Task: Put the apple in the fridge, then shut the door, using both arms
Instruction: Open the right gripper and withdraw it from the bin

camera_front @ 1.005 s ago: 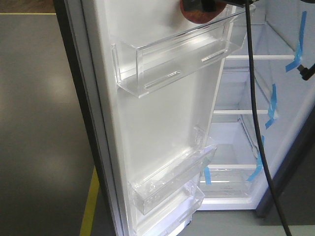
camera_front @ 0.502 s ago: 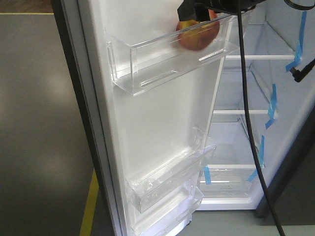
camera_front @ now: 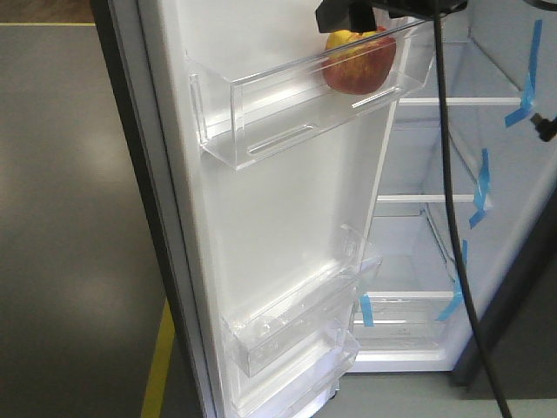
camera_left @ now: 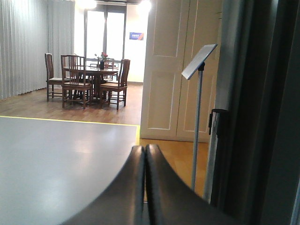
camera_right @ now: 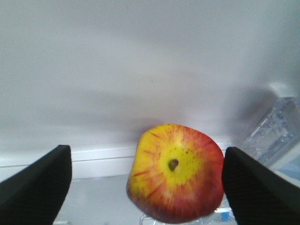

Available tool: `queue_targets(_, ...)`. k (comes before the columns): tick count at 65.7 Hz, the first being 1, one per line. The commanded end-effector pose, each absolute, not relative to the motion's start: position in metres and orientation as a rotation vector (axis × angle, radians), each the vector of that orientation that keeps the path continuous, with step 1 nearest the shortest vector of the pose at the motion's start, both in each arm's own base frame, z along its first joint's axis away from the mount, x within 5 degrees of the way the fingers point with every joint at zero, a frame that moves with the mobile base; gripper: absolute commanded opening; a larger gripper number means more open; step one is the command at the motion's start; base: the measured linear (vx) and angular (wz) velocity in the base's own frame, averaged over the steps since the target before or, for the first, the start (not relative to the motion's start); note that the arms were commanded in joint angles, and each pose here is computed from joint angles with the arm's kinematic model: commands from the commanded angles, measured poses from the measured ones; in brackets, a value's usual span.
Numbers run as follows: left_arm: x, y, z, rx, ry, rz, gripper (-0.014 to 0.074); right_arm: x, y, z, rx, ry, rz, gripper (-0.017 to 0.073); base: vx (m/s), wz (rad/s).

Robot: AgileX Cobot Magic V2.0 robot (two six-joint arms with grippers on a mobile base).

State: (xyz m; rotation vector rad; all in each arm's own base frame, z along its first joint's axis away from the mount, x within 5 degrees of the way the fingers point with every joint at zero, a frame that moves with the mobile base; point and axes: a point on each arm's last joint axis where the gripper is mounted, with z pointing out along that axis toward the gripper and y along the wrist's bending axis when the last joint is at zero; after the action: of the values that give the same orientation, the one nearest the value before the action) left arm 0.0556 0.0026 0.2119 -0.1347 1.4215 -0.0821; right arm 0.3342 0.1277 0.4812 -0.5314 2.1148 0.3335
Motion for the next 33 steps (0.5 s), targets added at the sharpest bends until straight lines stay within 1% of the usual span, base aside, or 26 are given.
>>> queue_targets(1,0.055,0.003,0.209,-0.138,1.362,-0.089,-0.0006,0.292,0.113,0.527,-0.473,1.982,0.362,0.061,0.0,0.0)
queue_targets(9,0.055,0.003,0.209,-0.138,1.362,-0.089,-0.0006,0.262,0.107,0.534,-0.468,2.02,0.367,0.0584,0.0,0.0)
queue_targets(16,0.055,0.003,0.209,-0.138,1.362,-0.089,-0.0006,0.244,0.111,0.521,-0.503,2.045,0.34,0.0568,0.0,0.0)
queue_targets(24,0.055,0.003,0.209,-0.138,1.362,-0.089,-0.0006,0.218,0.114,0.503,-0.503,2.012,0.327,0.0564,0.0,0.0)
queue_targets(33,0.055,0.003,0.209,-0.138,1.362,-0.089,-0.0006,0.191,0.113,0.474,-0.494,2.027,0.331,0.0564,0.0,0.0)
